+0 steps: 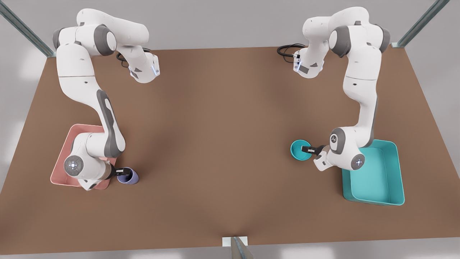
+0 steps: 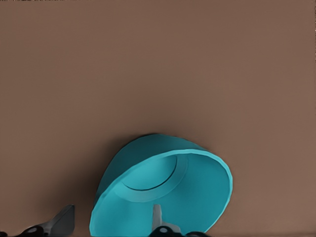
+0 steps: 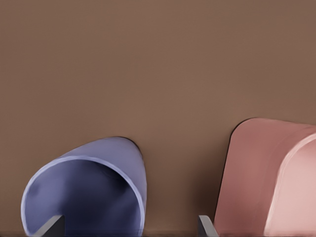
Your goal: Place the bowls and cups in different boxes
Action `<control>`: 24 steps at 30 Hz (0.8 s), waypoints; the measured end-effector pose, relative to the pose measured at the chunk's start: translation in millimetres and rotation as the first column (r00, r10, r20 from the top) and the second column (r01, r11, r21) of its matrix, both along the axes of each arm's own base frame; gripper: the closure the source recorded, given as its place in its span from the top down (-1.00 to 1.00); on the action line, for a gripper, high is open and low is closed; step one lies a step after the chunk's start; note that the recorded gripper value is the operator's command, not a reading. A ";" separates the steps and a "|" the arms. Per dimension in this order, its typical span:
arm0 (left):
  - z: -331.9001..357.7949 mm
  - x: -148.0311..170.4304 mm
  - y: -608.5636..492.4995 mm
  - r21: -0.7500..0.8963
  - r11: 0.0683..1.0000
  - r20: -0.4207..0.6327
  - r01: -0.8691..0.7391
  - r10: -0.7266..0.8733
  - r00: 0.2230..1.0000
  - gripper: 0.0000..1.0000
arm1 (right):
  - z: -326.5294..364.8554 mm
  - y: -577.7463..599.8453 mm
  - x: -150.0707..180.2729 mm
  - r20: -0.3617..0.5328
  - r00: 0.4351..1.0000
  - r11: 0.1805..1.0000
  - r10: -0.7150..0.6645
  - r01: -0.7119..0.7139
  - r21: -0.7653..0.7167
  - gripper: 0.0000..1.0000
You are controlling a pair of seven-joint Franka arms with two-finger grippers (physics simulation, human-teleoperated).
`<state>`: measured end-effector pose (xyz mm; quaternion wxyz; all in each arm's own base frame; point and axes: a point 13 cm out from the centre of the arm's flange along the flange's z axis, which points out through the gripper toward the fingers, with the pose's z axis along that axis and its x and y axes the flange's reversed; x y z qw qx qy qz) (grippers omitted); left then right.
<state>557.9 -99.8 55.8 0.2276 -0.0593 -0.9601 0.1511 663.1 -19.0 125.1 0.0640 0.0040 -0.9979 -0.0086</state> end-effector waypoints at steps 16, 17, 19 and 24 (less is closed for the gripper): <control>166.4 92.2 208.3 0.183 0.970 0.263 -0.163 0.112 0.958 -0.57 | -39.4 -1.8 -12.0 -0.036 0.999 1.000 -0.007 0.008 0.027 -0.47; 165.9 86.1 245.0 0.215 0.955 0.260 -0.203 0.144 0.955 -0.57 | -38.2 0.9 -11.1 -0.034 0.999 1.000 -0.002 0.003 0.030 -0.53; 152.8 72.7 297.5 0.263 0.930 0.244 -0.255 0.191 0.951 -0.57 | -34.5 4.3 -8.7 -0.028 1.000 1.000 0.005 -0.005 0.030 -0.57; 57.5 58.5 345.0 0.320 0.906 0.201 -0.278 0.222 0.954 -0.57 | 35.6 8.2 21.9 0.057 0.998 0.998 -0.005 0.002 0.060 -0.57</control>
